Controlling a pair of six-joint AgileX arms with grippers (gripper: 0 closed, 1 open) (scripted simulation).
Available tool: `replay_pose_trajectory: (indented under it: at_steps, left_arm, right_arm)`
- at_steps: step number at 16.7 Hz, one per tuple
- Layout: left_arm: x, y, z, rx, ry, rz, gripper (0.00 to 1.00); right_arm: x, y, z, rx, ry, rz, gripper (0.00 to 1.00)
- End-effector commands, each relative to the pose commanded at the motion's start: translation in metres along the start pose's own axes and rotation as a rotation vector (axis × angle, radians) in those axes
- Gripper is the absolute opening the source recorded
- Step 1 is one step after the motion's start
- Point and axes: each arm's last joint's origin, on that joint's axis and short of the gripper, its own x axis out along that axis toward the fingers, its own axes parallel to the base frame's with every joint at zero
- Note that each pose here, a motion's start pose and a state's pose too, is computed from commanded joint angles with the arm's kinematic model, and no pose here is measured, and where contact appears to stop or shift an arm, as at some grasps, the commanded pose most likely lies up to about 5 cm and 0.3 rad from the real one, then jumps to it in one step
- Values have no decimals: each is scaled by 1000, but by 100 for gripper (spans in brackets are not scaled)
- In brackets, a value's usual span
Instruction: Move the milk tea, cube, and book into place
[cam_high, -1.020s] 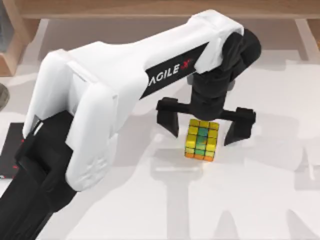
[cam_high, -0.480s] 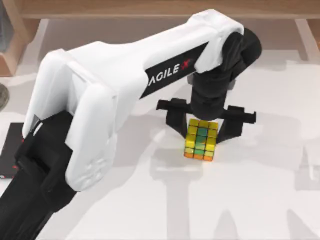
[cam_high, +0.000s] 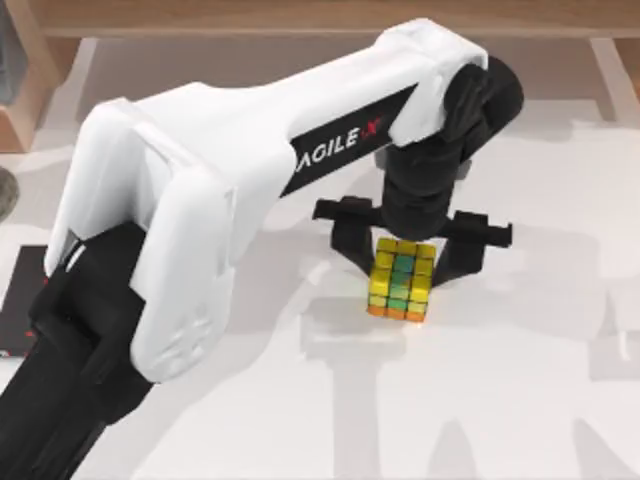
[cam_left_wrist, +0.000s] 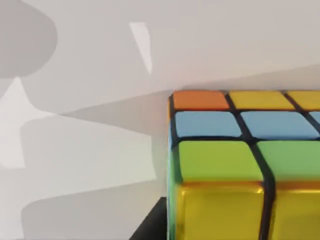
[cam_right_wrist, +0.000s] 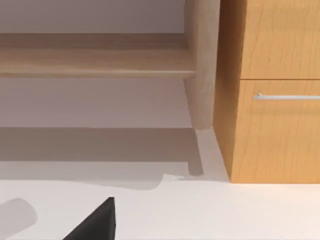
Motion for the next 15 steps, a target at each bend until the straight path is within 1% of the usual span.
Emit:
replay_pose_trajectory:
  at_steps: [6,11,15]
  left_arm:
    - [0,1,0,0,2,2,0]
    - [-27,0,1,0,1,1,0]
    - [-29,1,1,1,0,1,0]
  right_arm:
    - [0,0,0,0,0,0,100]
    - [0,0,0,0,0,0,100]
    - [0,0,0,0,0,0,100]
